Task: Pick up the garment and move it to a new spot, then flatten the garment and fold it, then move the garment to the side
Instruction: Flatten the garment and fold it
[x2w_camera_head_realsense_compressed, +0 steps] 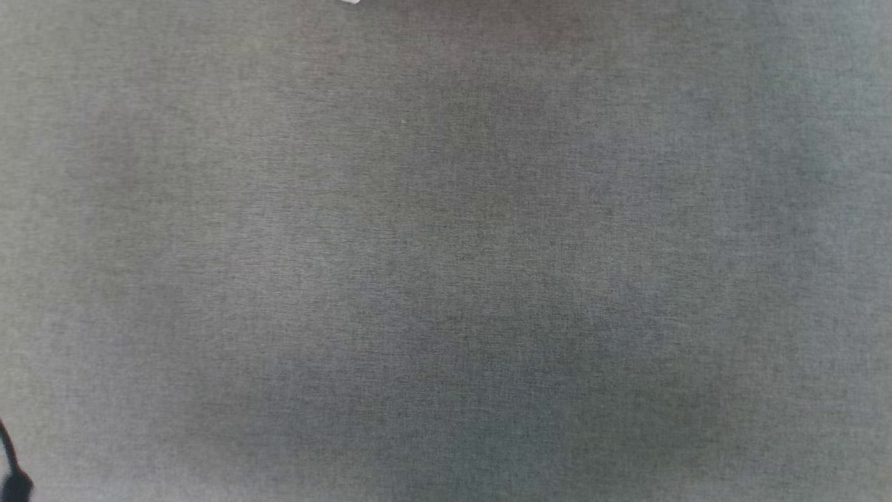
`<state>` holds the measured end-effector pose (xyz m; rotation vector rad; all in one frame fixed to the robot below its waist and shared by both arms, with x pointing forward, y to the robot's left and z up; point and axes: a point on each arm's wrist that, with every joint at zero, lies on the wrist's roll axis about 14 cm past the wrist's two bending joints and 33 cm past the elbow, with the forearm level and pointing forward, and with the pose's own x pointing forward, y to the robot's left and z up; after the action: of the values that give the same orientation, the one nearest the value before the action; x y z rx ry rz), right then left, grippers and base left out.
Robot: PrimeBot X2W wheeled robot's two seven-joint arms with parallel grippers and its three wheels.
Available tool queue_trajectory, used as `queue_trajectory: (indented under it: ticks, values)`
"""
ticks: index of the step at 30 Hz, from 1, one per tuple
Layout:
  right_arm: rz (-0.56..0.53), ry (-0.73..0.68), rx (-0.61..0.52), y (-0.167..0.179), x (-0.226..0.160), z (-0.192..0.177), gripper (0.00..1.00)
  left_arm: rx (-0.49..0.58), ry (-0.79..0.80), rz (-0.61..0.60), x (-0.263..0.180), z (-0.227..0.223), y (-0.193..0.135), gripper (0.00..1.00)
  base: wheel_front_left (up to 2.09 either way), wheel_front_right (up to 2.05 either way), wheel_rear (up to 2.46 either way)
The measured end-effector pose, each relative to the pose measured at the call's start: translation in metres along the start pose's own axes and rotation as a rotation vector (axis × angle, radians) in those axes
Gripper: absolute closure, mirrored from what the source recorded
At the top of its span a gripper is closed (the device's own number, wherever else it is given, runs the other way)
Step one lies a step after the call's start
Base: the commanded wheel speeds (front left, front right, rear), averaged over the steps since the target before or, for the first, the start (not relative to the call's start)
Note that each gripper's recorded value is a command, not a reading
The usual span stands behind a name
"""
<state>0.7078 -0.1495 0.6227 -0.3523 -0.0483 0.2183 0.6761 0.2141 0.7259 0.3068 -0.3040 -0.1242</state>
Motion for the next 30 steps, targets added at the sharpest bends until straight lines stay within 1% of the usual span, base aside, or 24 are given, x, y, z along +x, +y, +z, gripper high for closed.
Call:
queue_trajectory:
  ticks: [1,2,4,6,7,10,11,12,13,15,16,18,20,22,25,27,30]
  values:
    - [0.020,0.031,-0.009,0.009,-0.001,-0.012,1.00,0.000,0.057,-0.015,-0.005,-0.017,-0.003,1.00,0.00,0.00,0.00]
    - [0.037,0.063,0.017,0.017,-0.003,-0.024,1.00,-0.006,0.122,-0.033,-0.012,-0.036,-0.007,1.00,0.00,0.00,0.00]
    - [0.076,0.140,0.033,0.034,-0.011,-0.051,1.00,-0.027,0.250,-0.057,-0.029,-0.072,-0.015,1.00,0.00,0.00,0.00]
    - [0.104,0.195,0.066,0.046,-0.020,-0.070,1.00,-0.052,0.360,-0.074,-0.048,-0.100,-0.021,1.00,0.00,0.00,0.00]
    - [0.135,0.251,0.097,0.059,-0.030,-0.087,1.00,-0.075,0.474,-0.084,-0.070,-0.126,-0.025,1.00,0.00,0.00,0.00]
    - [0.192,0.328,0.120,0.076,-0.050,-0.111,1.00,-0.122,0.637,-0.143,-0.108,-0.159,-0.045,1.00,0.00,0.00,0.00]
    - [0.207,0.342,0.132,0.080,-0.056,-0.115,1.00,-0.162,0.689,-0.151,-0.122,-0.168,-0.049,1.00,0.00,0.00,0.00]
    - [0.224,0.355,0.133,0.083,-0.063,-0.120,1.00,-0.175,0.743,-0.161,-0.136,-0.176,-0.050,1.00,0.00,0.00,0.00]
    - [0.238,0.372,0.136,0.085,-0.070,-0.125,1.00,-0.174,0.787,-0.180,-0.149,-0.182,-0.053,1.00,0.00,0.00,0.00]
    - [0.270,0.396,0.148,0.091,-0.084,-0.134,1.00,-0.222,0.867,-0.199,-0.175,-0.193,-0.058,1.00,0.00,0.00,0.00]
    - [0.285,0.408,0.149,0.092,-0.091,-0.137,1.00,-0.220,0.907,-0.214,-0.188,-0.197,-0.060,1.00,0.00,0.00,0.00]
    - [0.317,0.438,0.159,0.098,-0.106,-0.146,1.00,-0.251,0.970,-0.223,-0.212,-0.203,-0.067,1.00,0.00,0.00,0.00]
    - [0.338,0.460,0.174,0.100,-0.122,-0.153,1.00,-0.259,1.021,-0.230,-0.234,-0.206,-0.073,1.00,0.00,0.00,0.00]
    - [0.357,0.487,0.185,0.101,-0.137,-0.161,1.00,-0.284,1.070,-0.240,-0.258,-0.208,-0.082,1.00,0.00,0.00,0.00]
    - [0.389,0.542,0.198,0.108,-0.163,-0.177,1.00,-0.319,1.138,-0.271,-0.296,-0.208,-0.105,1.00,0.00,0.00,0.00]
    - [0.398,0.564,0.228,0.110,-0.179,-0.184,1.00,-0.356,1.166,-0.270,-0.316,-0.203,-0.115,1.00,0.00,0.00,0.00]
    - [0.416,0.596,0.242,0.114,-0.199,-0.192,1.00,-0.381,1.210,-0.276,-0.344,-0.197,-0.127,1.00,0.00,0.00,0.00]
